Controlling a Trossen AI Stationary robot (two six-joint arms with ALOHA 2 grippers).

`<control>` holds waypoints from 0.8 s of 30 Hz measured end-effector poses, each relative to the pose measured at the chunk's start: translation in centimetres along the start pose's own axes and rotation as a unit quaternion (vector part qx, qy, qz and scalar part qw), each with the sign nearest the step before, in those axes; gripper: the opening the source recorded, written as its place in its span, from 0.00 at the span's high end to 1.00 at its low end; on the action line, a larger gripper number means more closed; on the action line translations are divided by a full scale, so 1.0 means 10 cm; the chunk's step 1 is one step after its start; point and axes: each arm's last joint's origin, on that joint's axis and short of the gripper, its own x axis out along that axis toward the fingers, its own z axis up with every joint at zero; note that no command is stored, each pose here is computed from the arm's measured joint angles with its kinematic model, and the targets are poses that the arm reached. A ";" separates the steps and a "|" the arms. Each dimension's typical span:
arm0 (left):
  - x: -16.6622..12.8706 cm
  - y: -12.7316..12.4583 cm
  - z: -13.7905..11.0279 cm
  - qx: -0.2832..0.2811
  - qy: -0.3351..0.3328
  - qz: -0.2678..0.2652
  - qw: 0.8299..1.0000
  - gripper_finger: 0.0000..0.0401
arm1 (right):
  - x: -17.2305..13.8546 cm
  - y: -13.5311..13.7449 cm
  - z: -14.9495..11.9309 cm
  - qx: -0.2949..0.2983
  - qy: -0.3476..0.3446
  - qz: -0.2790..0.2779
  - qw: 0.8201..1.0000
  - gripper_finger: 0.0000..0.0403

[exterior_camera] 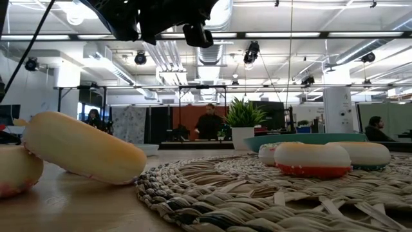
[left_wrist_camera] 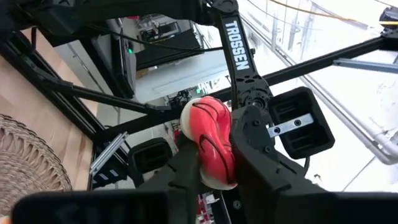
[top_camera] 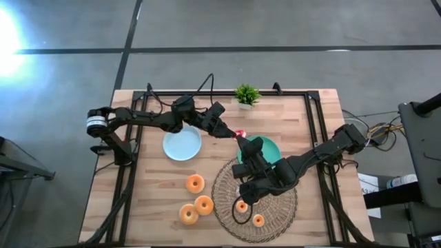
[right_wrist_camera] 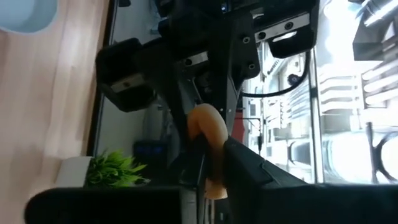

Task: Pick & Place donuts
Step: Put the small orange donut on the green plate

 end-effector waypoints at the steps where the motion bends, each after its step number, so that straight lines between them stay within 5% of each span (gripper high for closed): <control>1: 0.00 0.00 0.00 0.003 0.001 0.000 1.000 0.88 | 0.00 0.00 0.00 0.006 -0.001 0.002 1.000 0.89; 7: -0.02 0.01 0.03 0.016 -0.004 0.004 1.000 0.98 | -0.02 0.01 0.00 0.051 -0.005 0.005 0.999 0.80; 17: -0.13 0.09 0.15 0.035 -0.031 0.037 0.998 0.99 | -0.23 0.09 -0.08 0.184 -0.023 0.037 0.982 0.62; 21: -0.16 0.21 0.14 0.044 -0.024 0.090 0.995 0.99 | -0.36 0.11 -0.22 0.321 -0.006 0.112 0.941 0.58; 24: -0.19 0.37 0.07 0.049 -0.015 0.171 0.984 0.99 | -0.39 0.11 -0.40 0.461 0.083 0.190 0.863 0.58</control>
